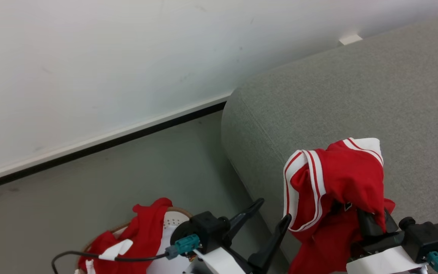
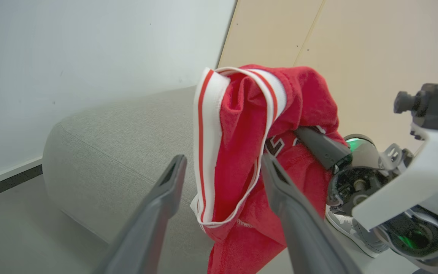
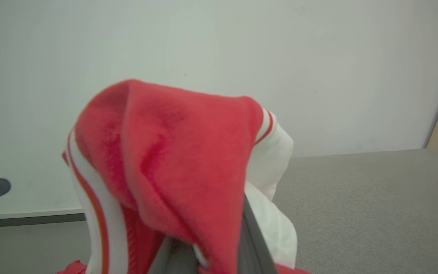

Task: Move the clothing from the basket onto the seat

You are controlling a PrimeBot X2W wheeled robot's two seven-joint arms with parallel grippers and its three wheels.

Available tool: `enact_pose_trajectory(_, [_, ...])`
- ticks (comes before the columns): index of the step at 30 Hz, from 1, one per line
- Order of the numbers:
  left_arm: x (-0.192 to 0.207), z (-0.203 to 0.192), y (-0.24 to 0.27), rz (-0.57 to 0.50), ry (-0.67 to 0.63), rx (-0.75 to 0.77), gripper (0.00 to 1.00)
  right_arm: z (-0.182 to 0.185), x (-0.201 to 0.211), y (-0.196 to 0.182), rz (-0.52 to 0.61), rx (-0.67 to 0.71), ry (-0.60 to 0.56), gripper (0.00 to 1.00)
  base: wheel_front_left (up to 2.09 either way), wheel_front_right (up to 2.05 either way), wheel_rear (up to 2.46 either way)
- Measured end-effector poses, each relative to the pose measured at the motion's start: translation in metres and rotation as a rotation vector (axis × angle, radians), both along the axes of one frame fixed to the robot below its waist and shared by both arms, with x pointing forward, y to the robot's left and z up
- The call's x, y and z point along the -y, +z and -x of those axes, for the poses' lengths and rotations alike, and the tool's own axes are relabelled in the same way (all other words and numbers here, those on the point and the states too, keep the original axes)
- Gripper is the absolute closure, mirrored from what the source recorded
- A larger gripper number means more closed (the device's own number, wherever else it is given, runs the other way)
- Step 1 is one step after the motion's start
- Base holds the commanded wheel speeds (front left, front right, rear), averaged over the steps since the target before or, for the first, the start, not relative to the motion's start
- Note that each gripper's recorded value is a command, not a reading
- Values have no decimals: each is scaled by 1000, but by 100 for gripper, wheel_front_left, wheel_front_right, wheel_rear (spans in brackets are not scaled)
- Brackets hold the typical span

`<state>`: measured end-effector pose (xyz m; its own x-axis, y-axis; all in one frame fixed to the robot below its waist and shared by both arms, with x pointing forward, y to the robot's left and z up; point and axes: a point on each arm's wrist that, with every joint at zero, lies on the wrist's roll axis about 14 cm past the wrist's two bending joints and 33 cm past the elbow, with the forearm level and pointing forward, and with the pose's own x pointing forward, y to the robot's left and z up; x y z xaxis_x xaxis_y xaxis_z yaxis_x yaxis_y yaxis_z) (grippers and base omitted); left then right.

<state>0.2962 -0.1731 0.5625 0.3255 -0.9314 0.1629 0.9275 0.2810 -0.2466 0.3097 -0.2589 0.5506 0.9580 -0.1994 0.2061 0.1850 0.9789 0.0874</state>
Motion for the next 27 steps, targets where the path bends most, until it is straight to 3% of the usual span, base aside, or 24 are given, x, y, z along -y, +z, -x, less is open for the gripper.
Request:
enact_pose_trajectory(9, [10, -24, -24, -24, -78, -22, 0, -20, 43, -4, -7, -29, -117, 100, 0, 0, 0])
enact_pose_trajectory(15, [7, -67, -39, -25, -96, 1, 0, -82, 71, 10, 19, 8, -146, 100, 0, 0, 0])
enact_pose_trajectory(22, [-13, -122, -85, -45, -38, -38, 0, -174, 110, 4, 158, -62, -142, 100, 0, 0, 0])
enact_pose_trajectory(27, [-32, -153, -120, -50, 25, -95, 0, -222, 154, 2, 186, -92, -222, 100, 0, 0, 0])
